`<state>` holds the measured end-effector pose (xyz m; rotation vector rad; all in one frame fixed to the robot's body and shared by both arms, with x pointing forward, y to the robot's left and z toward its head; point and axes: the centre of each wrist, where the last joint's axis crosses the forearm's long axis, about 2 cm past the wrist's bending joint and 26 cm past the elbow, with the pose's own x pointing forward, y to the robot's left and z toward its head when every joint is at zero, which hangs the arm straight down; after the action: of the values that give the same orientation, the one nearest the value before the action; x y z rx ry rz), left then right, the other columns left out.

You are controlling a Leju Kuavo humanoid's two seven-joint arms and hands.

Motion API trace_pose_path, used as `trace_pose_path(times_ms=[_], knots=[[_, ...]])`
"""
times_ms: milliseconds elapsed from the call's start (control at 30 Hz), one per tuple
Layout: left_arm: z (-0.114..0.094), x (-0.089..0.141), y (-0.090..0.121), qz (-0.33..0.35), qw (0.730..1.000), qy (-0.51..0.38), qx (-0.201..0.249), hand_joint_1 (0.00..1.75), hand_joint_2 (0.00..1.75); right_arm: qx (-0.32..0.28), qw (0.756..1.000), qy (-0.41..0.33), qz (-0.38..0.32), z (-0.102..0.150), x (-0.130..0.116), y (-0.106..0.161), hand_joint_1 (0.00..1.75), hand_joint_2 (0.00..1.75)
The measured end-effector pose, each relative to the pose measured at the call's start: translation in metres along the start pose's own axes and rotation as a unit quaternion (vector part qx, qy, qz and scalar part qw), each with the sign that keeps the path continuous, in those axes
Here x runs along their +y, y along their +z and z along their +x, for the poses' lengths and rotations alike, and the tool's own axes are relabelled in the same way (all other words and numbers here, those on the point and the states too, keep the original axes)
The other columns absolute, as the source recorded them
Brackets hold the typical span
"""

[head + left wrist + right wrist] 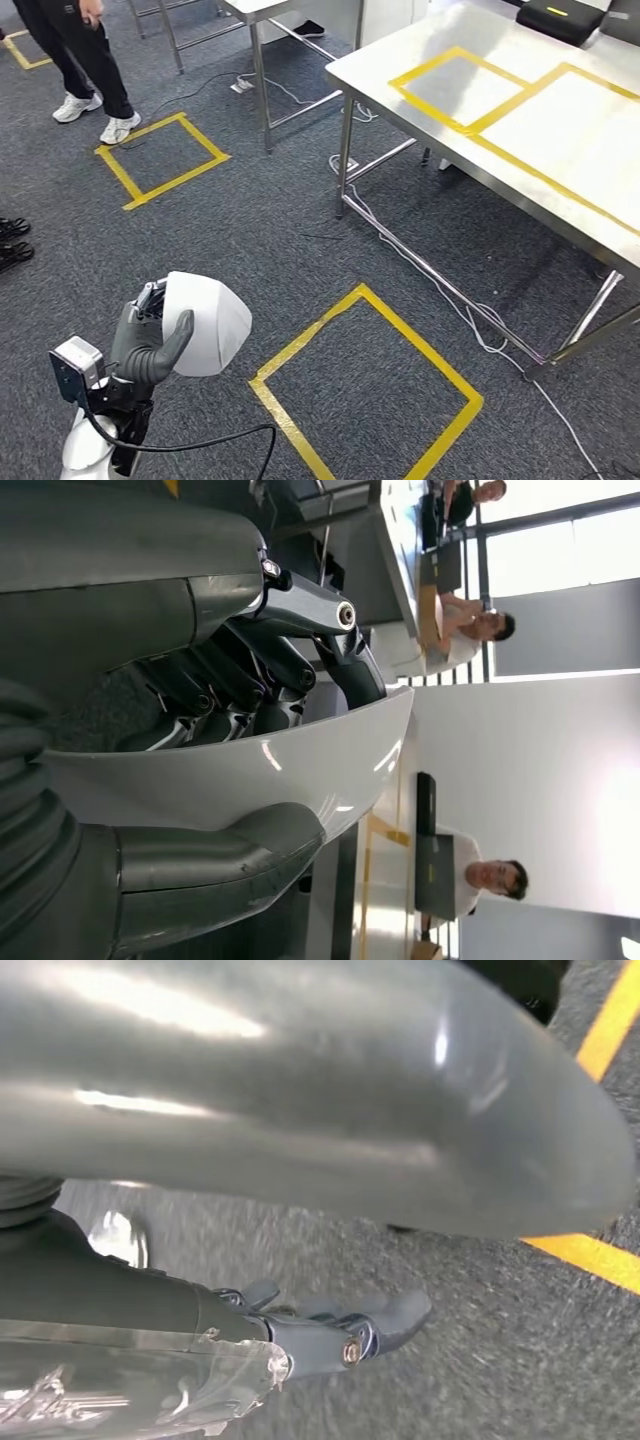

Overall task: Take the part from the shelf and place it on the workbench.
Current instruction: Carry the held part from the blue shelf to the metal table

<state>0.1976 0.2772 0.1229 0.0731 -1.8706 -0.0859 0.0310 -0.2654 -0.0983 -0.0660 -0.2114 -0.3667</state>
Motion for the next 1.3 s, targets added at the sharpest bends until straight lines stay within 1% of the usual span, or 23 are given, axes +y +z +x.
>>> trace_pose_path(times_ms=[133, 367, 500, 667, 867, 1033, 1300], knots=[[0.0, 0.002, -0.001, 0.007, 1.0, -0.001, -0.004, 1.75, 1.75, 0.017, 1.0, -0.004, -0.009, -0.001, -0.003, 0.0, 0.0, 0.0], [0.003, 0.012, -0.009, 0.035, 0.999, 0.003, -0.021, 1.75, 1.75, 0.033, 0.999, 0.038, -0.001, 0.003, -0.001, 0.0, 0.0, 0.0], [0.001, 0.021, -0.006, 0.053, 0.998, -0.005, -0.016, 1.75, 1.75, 0.025, 0.998, 0.055, 0.01, 0.007, 0.002, 0.0, 0.0, 0.0], [-0.001, 0.029, -0.002, 0.063, 0.998, -0.017, -0.007, 1.75, 1.75, 0.033, 0.997, 0.073, 0.021, 0.005, 0.009, -0.001, 0.0, 0.0], [0.0, 0.03, 0.001, 0.069, 0.997, -0.024, -0.001, 1.75, 1.75, 0.047, 0.995, 0.087, 0.026, 0.001, 0.012, -0.002, 0.0, 0.0], [0.0, 0.035, 0.003, 0.076, 0.997, -0.023, -0.003, 1.75, 1.75, 0.039, 0.993, 0.107, 0.03, 0.002, 0.014, -0.002, 0.0, 0.0], [0.001, 0.03, -0.009, 0.08, 0.996, -0.018, -0.029, 1.75, 1.75, 0.039, 0.992, 0.119, 0.026, 0.003, 0.013, -0.002, 0.0, 0.0]])
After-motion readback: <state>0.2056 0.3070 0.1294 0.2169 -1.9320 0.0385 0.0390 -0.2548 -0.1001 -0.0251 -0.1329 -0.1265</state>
